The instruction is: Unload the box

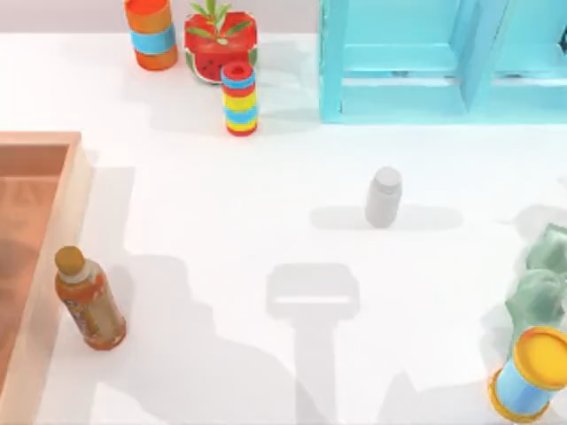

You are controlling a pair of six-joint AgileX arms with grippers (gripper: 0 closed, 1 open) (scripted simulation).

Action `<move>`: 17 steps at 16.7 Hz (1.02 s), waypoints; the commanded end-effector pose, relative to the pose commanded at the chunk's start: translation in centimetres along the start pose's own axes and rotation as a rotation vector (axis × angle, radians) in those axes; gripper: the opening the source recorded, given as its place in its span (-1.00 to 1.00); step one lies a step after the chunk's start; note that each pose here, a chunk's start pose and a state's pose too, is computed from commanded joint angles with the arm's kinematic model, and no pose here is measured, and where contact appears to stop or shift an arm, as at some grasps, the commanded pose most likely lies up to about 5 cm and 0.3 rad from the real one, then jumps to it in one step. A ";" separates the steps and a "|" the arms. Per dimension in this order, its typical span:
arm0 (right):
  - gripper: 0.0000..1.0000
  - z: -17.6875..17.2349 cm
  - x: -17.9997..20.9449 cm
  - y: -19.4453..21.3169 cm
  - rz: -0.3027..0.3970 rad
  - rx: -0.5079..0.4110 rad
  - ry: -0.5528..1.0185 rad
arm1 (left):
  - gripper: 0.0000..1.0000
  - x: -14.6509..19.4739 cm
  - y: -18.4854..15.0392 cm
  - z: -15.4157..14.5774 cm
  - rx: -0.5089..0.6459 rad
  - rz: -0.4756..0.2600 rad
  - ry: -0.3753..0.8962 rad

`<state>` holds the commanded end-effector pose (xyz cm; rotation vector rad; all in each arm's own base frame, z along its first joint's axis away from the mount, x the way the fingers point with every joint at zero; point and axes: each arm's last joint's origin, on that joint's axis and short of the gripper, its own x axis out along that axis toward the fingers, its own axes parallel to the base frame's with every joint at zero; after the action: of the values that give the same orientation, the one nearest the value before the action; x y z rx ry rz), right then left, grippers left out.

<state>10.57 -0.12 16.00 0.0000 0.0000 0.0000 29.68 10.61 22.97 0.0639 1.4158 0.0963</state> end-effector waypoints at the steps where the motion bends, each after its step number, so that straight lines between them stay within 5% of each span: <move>1: 1.00 0.0 0.0 0.0 0.000 0.000 0.000 | -1.00 -1.2 0.0 -0.3 0.004 -0.010 0.023; 7: 1.00 0.0 0.0 0.0 0.000 0.000 0.000 | -1.00 -3.8 -0.8 -2.9 0.042 -0.103 0.149; 12: 1.00 0.0 0.0 0.0 0.000 0.000 0.000 | -1.00 -3.7 -0.8 -2.8 0.044 -0.104 0.153; 17: 1.00 0.0 0.0 0.0 0.000 0.000 0.000 | -1.00 -2.4 -4.7 1.8 0.045 -0.096 0.159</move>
<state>10.57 -0.12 16.00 0.0000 0.0000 0.0000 31.18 5.73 25.14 0.0251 1.5774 -0.0103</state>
